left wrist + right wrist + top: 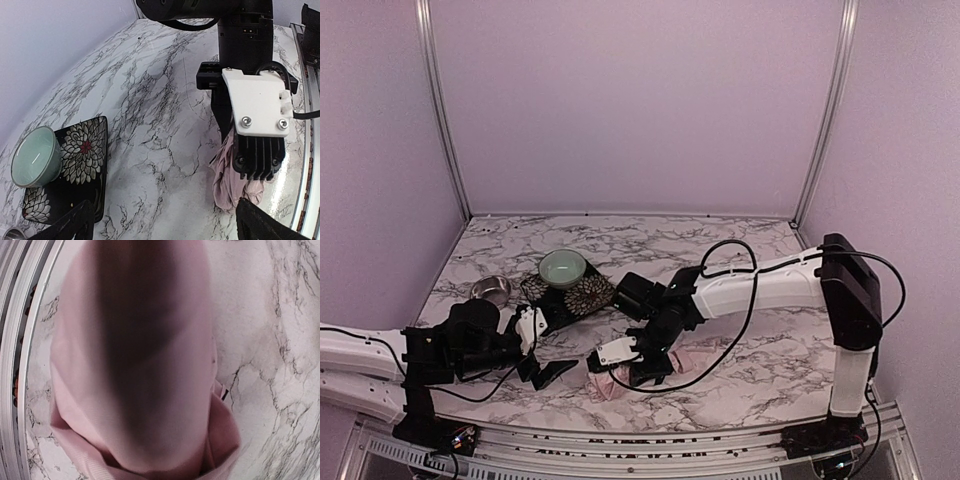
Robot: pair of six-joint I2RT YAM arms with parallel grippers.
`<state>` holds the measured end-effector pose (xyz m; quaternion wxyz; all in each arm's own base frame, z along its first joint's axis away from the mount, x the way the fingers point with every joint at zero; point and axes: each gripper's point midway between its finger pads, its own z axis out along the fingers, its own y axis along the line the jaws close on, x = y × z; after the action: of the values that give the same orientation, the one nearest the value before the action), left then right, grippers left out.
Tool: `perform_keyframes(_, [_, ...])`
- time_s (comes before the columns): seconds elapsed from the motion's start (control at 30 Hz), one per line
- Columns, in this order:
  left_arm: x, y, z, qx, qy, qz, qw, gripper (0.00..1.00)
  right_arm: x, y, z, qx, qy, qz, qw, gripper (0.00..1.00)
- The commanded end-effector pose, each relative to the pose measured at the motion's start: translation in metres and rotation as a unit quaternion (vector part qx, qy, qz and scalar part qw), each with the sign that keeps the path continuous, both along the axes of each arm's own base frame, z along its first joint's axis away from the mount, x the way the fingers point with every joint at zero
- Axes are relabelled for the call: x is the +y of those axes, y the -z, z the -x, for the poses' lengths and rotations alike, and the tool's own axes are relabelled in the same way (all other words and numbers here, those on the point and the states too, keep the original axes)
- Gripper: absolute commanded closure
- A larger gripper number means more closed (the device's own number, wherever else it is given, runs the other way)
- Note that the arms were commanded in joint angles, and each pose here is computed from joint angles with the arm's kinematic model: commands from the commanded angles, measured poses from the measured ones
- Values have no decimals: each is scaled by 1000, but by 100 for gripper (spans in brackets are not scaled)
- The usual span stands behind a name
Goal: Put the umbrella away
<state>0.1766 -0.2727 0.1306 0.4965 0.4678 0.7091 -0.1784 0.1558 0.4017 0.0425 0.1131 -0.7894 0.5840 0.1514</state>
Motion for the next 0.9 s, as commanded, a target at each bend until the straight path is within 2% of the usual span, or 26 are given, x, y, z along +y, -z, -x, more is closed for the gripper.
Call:
perform_keyframes(0.0, [2, -9, -7, -13, -19, 14, 1000, 1, 14, -27, 2, -12, -4, -36, 999, 80])
perform_keyframes(0.13, [14, -13, -22, -18, -70, 20, 997, 1, 26, -56, -10, -35, 18, -88, 995, 97])
perform_keyframes(0.2, [24, -17, -32, -19, -108, 30, 993, 1, 30, -96, -26, -43, 44, -166, 984, 98])
perform_keyframes(0.23, [28, -21, -36, -21, -121, 37, 992, 1, 31, -114, -34, -43, 59, -209, 975, 98])
perform_keyframes(0.33, [30, -40, -38, -34, -128, 70, 989, 1, 29, -181, -62, -45, 113, -361, 925, 98])
perform_keyframes(0.47, [16, -78, -27, -56, -76, 143, 985, 1, 15, -231, -67, -78, 147, -483, 860, 96])
perform_keyframes(0.53, [1, -99, -19, -63, -34, 190, 979, 1, 12, -251, -58, -66, 138, -538, 829, 96])
perform_keyframes(0.63, [-22, -135, -5, -78, 37, 258, 962, 1, 13, -272, -43, -35, 110, -590, 799, 95])
perform_keyframes(0.77, [-45, -187, 12, -107, 117, 325, 932, 1, 17, -280, -32, -15, 85, -609, 788, 94])
perform_keyframes(0.87, [-60, -203, 16, -110, 152, 343, 920, 1, 21, -277, -26, -8, 75, -607, 791, 94])
